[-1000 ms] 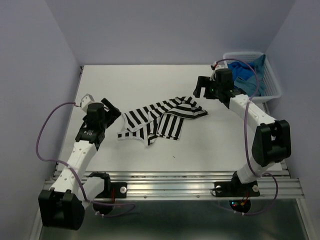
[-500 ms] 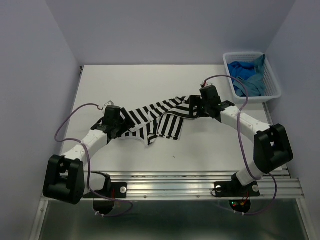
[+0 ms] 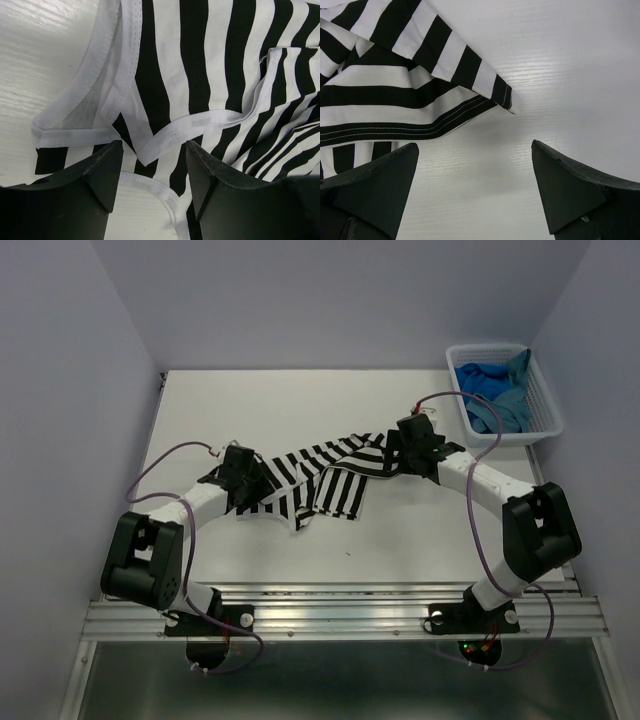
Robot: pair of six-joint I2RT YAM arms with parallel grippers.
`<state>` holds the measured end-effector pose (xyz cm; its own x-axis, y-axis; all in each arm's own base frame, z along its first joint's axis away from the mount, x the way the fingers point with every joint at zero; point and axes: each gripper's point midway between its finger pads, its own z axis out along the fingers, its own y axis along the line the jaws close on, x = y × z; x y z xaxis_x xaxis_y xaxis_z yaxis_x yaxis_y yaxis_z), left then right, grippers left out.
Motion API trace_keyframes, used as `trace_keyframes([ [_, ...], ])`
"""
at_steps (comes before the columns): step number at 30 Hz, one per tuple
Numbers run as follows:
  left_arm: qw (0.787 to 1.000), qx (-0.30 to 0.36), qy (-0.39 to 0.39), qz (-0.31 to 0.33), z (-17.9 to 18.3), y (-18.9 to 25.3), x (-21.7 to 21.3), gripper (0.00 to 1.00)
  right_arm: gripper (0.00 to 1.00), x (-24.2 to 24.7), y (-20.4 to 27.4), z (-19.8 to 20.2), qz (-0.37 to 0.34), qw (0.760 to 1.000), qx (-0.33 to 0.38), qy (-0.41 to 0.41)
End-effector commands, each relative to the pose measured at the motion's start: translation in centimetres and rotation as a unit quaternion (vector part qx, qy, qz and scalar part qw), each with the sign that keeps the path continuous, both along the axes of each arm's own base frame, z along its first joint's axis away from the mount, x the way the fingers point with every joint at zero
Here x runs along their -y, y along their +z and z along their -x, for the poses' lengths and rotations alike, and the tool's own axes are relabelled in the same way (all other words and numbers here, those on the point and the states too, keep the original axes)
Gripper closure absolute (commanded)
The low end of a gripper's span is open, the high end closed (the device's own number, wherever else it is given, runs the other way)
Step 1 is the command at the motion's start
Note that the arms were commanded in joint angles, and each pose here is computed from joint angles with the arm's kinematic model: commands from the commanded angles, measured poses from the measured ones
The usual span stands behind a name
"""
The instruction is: Fold and stack the tank tops
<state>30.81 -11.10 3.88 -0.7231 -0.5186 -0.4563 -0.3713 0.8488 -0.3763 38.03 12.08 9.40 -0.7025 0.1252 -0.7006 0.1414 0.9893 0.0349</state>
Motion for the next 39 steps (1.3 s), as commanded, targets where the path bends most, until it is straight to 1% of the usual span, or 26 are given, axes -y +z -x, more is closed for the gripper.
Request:
trace_keyframes([
  [1,1.0,0.016,-0.002,-0.007,-1.6,0.9,0.3,0.36,0.0,0.8,1.1,-1.1,0.005,0.999,0.022,-0.025],
  [6,1.0,0.009,0.005,-0.013,-2.1,0.4,0.2,0.42,0.0,0.9,1.1,-0.9,0.005,0.999,0.022,-0.024],
  [7,1.0,0.006,0.005,-0.014,-2.4,0.2,0.2,0.49,0.0,0.9,1.0,-0.8,0.007,0.999,0.021,-0.024],
  [9,1.0,0.002,0.003,-0.014,-2.5,0.1,0.3,0.57,0.0,1.0,0.8,-0.8,0.009,0.999,0.02,-0.024],
  [10,1.0,-0.001,0.002,-0.014,-2.4,-0.1,0.4,0.67,0.0,1.0,0.8,-0.8,0.01,0.999,0.019,-0.025],
  [12,1.0,-0.001,0.001,-0.012,-2.5,-0.1,0.5,0.79,0.0,1.4,0.5,-0.8,0.012,0.999,0.016,-0.03],
  [13,1.0,0.001,0.0,-0.01,-2.4,0.1,0.6,0.89,0.0,1.4,0.4,-0.8,0.012,0.999,0.014,-0.03],
  [15,1.0,0.004,-0.001,-0.008,-2.4,0.4,0.6,0.99,0.0,1.4,0.1,-0.8,0.013,0.999,0.011,-0.029],
  [21,0.999,0.037,-0.001,0.0,-2.6,3.1,0.5,1.0,0.0,0.8,-0.2,-1.0,0.008,1.0,0.003,-0.015],
  [24,0.998,0.07,-0.001,0.003,-3.0,5.6,0.5,1.0,0.0,0.8,0.1,-1.6,0.015,1.0,0.008,-0.014],
  [25,0.998,0.069,0.0,0.001,-2.9,5.6,0.4,1.0,0.0,1.3,0.0,-1.8,0.022,1.0,0.008,-0.02],
  [27,0.996,0.088,0.002,0.003,-3.1,7.1,0.3,1.0,0.0,1.4,0.1,-2.5,0.025,1.0,0.011,-0.014],
  [31,0.994,0.113,0.007,0.002,-3.5,9.0,0.0,1.0,0.0,3.0,-0.8,-3.7,0.041,0.999,-0.004,0.0],
  [32,0.993,0.117,0.008,0.001,-3.6,9.5,0.0,1.0,0.0,3.5,-1.2,-4.2,0.032,0.999,-0.008,0.003],
  [34,0.993,0.121,0.009,-0.001,-3.8,9.8,-0.1,1.0,0.0,3.9,-1.5,-4.8,0.028,0.999,-0.005,0.022],
  [35,0.992,0.125,0.01,-0.001,-3.9,10.2,-0.1,1.0,0.0,3.5,-1.9,-5.0,0.017,0.999,-0.009,0.038],
  [39,0.991,0.131,0.013,-0.003,-4.5,10.8,-0.1,1.0,0.0,2.1,-1.9,-5.9,0.019,0.994,-0.001,0.106],
])
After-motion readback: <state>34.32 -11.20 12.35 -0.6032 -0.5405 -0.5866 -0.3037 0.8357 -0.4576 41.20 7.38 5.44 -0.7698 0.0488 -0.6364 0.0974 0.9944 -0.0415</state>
